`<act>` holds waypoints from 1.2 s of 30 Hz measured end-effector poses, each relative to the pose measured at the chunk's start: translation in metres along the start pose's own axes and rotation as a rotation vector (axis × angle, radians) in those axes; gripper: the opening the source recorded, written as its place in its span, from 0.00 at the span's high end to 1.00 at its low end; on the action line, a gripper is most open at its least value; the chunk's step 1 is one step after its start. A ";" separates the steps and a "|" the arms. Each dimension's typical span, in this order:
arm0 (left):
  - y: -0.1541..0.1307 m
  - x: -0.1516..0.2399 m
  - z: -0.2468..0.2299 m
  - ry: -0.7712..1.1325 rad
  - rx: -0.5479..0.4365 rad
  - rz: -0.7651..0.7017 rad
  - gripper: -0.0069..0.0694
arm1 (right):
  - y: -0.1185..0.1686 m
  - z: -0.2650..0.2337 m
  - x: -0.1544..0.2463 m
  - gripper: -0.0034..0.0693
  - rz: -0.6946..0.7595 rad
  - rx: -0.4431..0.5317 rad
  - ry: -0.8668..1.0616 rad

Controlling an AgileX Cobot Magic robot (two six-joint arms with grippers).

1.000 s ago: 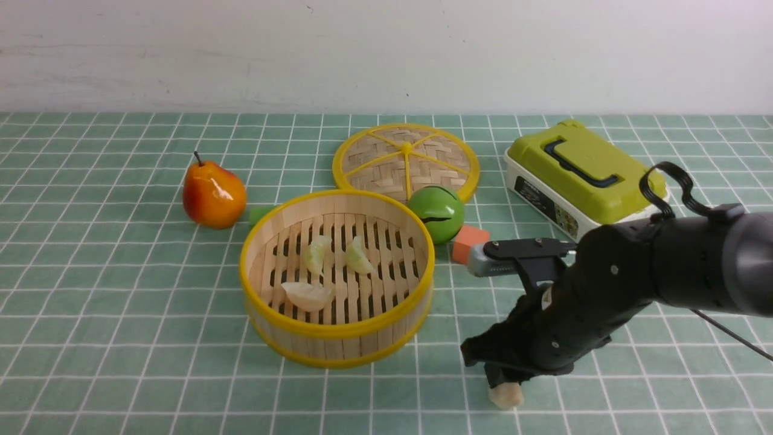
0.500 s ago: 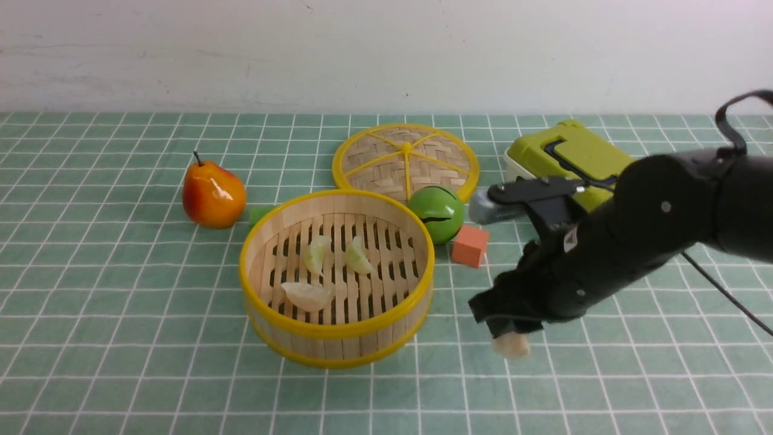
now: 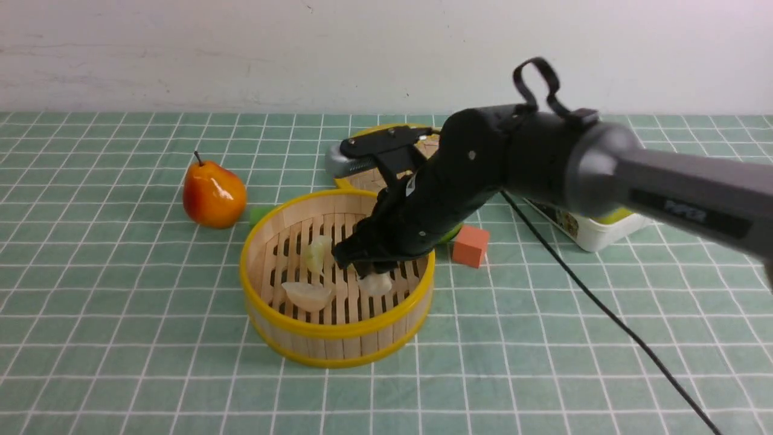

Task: Put the dumplings into the steamer on the table with the blue tablecloth.

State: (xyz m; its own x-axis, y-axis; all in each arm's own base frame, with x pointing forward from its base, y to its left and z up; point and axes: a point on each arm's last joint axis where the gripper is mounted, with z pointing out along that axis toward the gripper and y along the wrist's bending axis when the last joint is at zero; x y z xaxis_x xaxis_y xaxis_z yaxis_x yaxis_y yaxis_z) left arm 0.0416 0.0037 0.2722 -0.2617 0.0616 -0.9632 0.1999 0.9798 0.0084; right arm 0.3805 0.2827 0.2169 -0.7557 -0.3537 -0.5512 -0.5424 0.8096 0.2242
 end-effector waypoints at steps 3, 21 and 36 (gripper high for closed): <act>0.000 0.000 0.000 0.000 0.000 0.000 0.86 | -0.005 0.019 0.007 0.65 0.011 0.007 0.037; 0.000 0.000 0.000 -0.001 -0.001 0.002 0.85 | 0.018 -0.003 -0.020 0.43 -0.037 -0.037 -0.028; 0.000 0.000 0.000 -0.002 -0.002 0.003 0.85 | 0.028 0.036 -0.005 0.66 -0.147 -0.004 0.009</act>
State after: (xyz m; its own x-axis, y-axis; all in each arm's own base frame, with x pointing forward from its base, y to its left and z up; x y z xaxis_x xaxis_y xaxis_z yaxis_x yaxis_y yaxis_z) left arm 0.0416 0.0038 0.2724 -0.2597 0.0641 -0.9636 0.1989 0.9799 0.0116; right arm 0.3822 0.3237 0.1973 -0.6712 -0.4724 -0.5713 -0.6488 0.7471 0.1444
